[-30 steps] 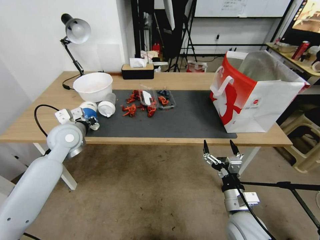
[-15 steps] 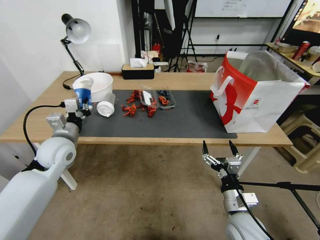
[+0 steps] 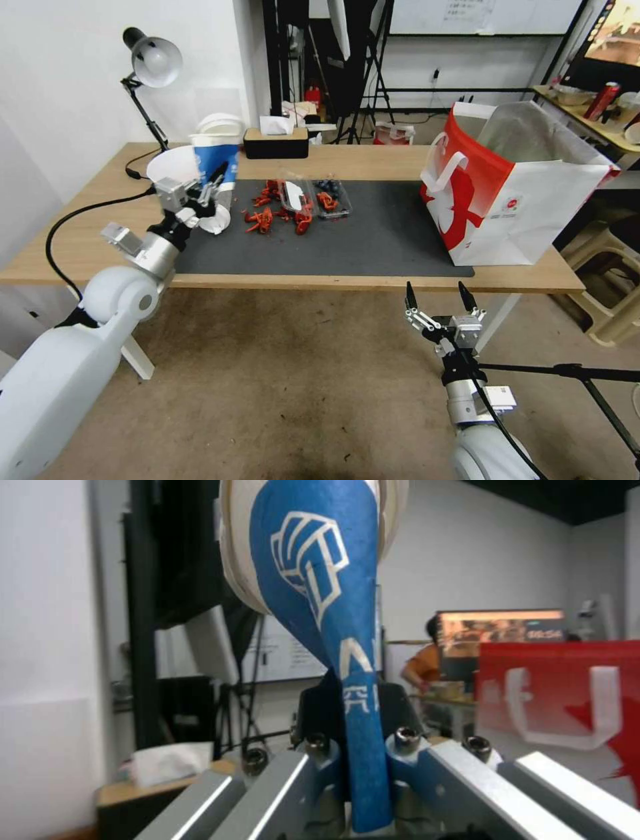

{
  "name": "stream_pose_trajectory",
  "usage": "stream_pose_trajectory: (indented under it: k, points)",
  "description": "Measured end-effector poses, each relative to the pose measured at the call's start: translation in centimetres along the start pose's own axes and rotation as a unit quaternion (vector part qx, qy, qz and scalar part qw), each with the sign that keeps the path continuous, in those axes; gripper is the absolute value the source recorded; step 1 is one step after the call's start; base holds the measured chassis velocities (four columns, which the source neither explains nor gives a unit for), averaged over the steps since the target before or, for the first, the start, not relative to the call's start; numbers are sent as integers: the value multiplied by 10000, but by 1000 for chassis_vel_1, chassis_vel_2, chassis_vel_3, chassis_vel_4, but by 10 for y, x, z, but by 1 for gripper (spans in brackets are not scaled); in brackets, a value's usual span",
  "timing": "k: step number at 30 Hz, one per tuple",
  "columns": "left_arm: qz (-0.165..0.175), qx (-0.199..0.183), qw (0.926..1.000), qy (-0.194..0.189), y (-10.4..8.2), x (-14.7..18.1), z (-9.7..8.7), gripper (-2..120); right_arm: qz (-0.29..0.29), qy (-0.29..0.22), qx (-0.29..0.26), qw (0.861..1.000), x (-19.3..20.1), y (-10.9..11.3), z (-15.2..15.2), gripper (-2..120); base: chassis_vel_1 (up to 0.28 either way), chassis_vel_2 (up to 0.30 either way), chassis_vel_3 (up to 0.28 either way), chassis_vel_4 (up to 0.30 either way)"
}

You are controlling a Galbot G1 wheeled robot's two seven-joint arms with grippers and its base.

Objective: Pick up the trash from the table and place it into the takeout bag.

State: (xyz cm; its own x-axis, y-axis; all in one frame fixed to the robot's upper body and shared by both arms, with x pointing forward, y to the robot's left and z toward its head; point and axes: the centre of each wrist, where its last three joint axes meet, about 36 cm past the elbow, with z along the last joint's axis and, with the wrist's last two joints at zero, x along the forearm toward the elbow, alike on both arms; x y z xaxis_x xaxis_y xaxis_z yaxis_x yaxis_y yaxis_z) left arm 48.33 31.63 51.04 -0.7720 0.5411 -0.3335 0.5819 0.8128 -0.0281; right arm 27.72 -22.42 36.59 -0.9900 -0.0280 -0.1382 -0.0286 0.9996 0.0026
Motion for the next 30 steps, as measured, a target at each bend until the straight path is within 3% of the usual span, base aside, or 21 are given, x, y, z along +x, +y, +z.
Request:
stream_pose_trajectory:
  k: [6,8,18,20,30]
  points:
    - [464,70,9989,-7,-8,-29,0,0,26,-11,15,10000,-1,-1,2,100,0,0,0,0]
    - [769,108,9970,25,-15,-49,2,0,47,-5,9,10000,-1,-1,4,100,0,0,0,0]
    - [1314,109,9912,-77,-29,-114,-14,0,102,-9,29,9999,-2,-3,6,100,0,0,0,0]
    - [1517,71,9884,-80,-38,-140,-21,0,124,-16,45,9999,-2,-4,7,100,0,0,0,0]
    - [2100,99,9776,21,-80,-210,-16,0,173,-33,77,9998,-3,-8,8,100,0,0,0,0]
